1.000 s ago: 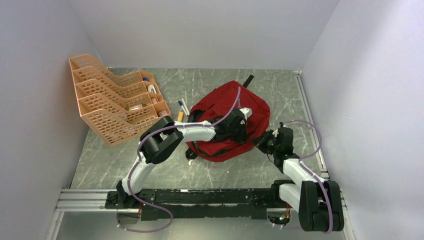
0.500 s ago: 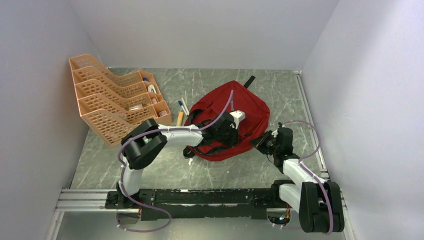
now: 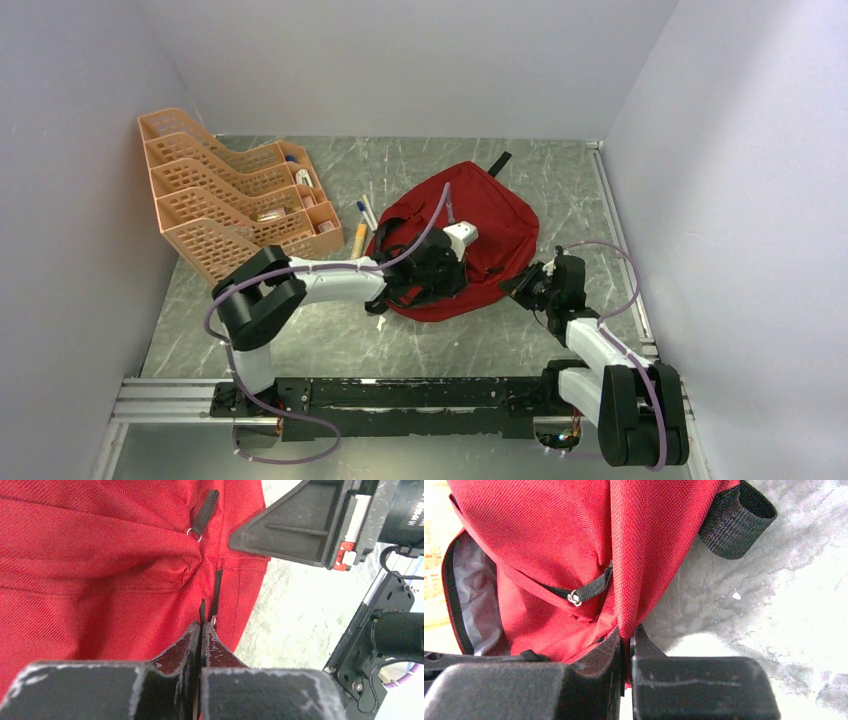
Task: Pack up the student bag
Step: Zip the student bag at the center of the board.
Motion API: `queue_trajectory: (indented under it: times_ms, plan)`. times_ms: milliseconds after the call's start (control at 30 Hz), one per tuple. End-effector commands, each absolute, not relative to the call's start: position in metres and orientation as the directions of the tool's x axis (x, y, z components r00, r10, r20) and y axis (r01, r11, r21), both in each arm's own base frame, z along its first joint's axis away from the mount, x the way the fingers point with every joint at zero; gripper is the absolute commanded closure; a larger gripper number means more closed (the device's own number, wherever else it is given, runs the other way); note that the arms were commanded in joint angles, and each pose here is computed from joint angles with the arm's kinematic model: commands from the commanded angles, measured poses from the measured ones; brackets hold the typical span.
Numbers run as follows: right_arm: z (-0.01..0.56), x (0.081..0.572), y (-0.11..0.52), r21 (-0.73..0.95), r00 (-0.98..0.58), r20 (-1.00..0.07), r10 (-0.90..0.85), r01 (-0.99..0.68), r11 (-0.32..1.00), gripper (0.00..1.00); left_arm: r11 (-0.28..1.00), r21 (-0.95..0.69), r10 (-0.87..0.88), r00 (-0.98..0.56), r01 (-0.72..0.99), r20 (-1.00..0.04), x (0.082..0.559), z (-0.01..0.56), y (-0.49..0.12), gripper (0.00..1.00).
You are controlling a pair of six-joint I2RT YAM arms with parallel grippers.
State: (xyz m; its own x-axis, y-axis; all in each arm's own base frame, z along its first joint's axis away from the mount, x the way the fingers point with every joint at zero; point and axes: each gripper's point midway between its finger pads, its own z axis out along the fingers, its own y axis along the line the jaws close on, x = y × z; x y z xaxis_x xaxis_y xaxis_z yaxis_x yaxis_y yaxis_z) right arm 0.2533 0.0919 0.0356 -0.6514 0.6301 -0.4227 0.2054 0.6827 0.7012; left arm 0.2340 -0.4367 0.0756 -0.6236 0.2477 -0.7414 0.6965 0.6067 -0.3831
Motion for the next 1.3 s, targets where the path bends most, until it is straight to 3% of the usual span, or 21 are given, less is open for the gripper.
queue_trajectory:
  times_ms: [0,567,1000,1267]
  plan:
    - [0.03,0.252,0.085,0.674,-0.638,-0.445,0.629,0.223,0.704,1.0,0.618,-0.346,0.233,-0.584,0.706,-0.777,0.236,0.099,-0.422,0.95]
    - [0.034,0.259,0.081,0.663,-0.628,-0.456,0.63,0.232,0.712,1.0,0.661,-0.304,0.235,-0.573,0.686,-0.785,0.203,0.124,-0.351,0.95]
    - [0.04,0.265,0.074,0.629,-0.618,-0.486,0.618,0.244,0.738,1.0,0.889,-0.153,0.141,-0.575,0.433,-0.806,0.224,0.134,-0.271,0.95]
    - [0.037,0.264,0.071,0.61,-0.624,-0.49,0.609,0.253,0.751,1.0,0.958,-0.069,0.101,-0.553,0.278,-0.827,0.236,0.143,-0.234,0.95]
